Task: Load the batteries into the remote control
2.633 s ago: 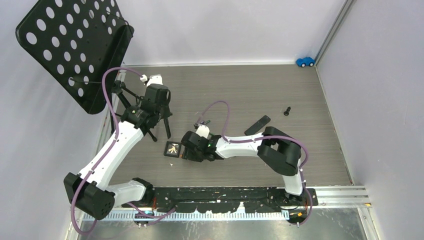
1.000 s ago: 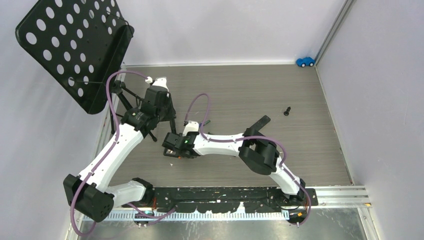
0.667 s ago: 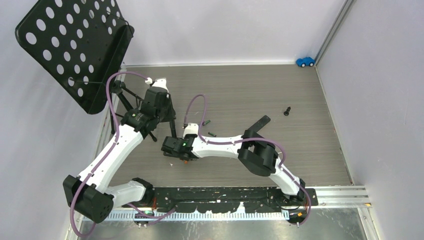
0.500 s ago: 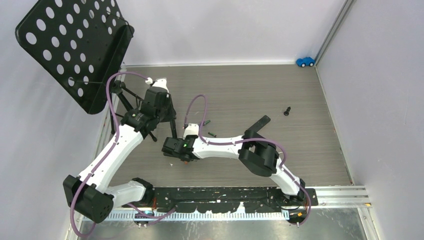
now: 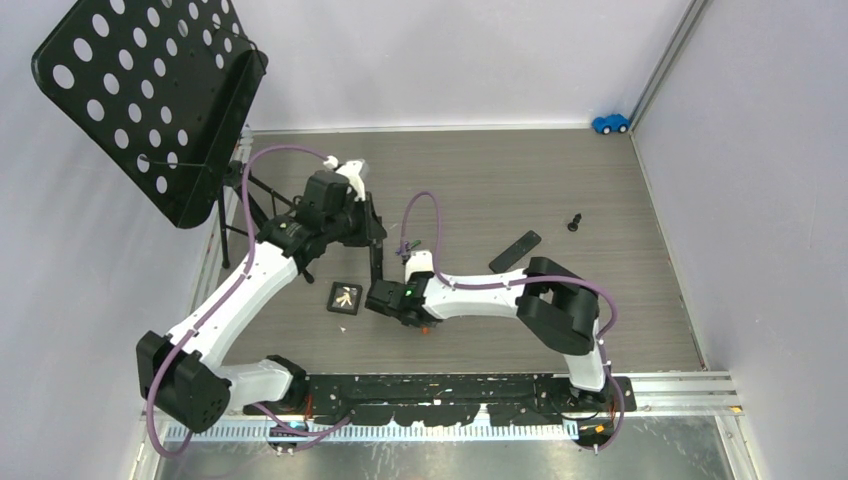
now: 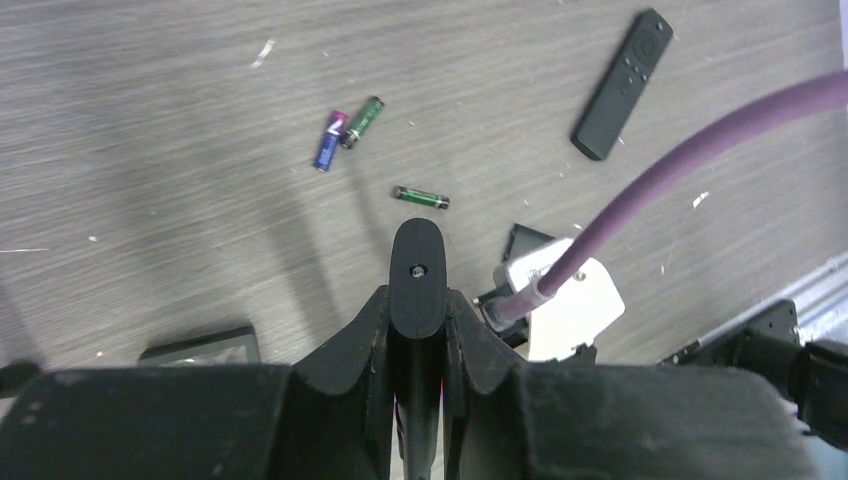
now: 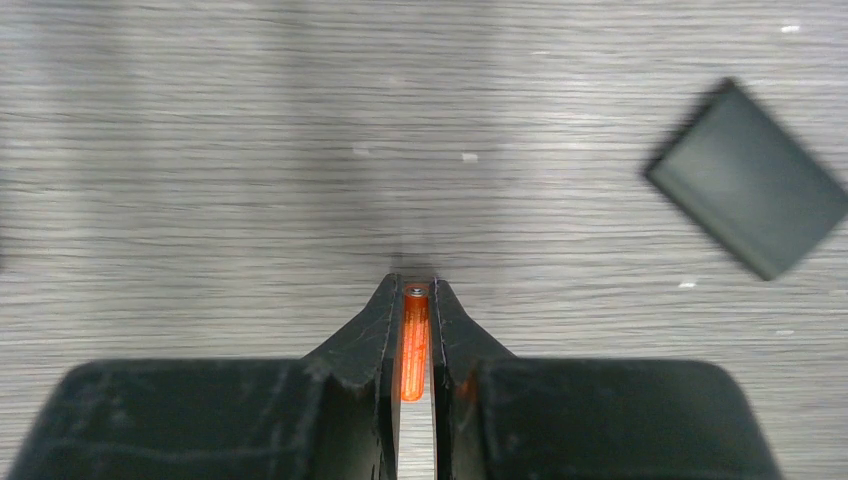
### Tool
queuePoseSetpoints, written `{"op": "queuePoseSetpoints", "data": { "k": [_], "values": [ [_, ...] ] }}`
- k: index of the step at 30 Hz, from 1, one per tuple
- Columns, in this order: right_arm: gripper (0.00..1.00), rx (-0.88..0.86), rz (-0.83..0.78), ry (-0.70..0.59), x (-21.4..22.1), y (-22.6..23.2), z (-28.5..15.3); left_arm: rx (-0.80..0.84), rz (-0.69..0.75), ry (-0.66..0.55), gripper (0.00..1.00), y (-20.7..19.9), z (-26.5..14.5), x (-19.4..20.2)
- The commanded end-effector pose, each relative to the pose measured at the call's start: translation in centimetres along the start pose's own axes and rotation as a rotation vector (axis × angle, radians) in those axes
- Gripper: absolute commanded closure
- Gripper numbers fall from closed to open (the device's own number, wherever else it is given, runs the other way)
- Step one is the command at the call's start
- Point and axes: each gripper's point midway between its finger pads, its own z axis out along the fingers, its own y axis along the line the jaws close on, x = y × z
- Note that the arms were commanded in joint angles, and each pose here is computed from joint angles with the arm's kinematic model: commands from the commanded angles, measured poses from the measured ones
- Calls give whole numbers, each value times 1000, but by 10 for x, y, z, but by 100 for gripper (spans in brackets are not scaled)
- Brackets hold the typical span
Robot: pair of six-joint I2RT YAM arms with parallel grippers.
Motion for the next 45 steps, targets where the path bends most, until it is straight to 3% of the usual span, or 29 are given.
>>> {"op": "queuePoseSetpoints", "data": {
  "k": [1, 4, 9, 14, 18, 33, 38, 45],
  "values": [
    [90, 36, -162, 61, 19, -33, 2, 128, 52, -22, 100, -36, -2, -12],
    [76, -6, -139, 87, 27, -34, 0, 138, 70, 2, 100, -47, 2, -2],
    [65, 12, -84, 119, 27, -41, -11, 129, 63, 27, 100, -45, 7, 7],
    [60, -42, -17, 228, 46, -37, -17, 138, 55, 16, 100, -46, 3, 7],
    [60, -35, 14, 228, 50, -40, -14, 142, 44, 17, 100, -47, 2, 9],
    [72, -6, 51, 216, 40, -58, 19, 167, 51, 20, 100, -50, -2, 12],
    [91, -1, 36, 211, 35, -62, 21, 188, 44, 18, 100, -54, -3, 11],
    [98, -9, 86, -18, -27, -76, -16, 224, 29, 0, 100, -63, -9, 5]
  ]
}}
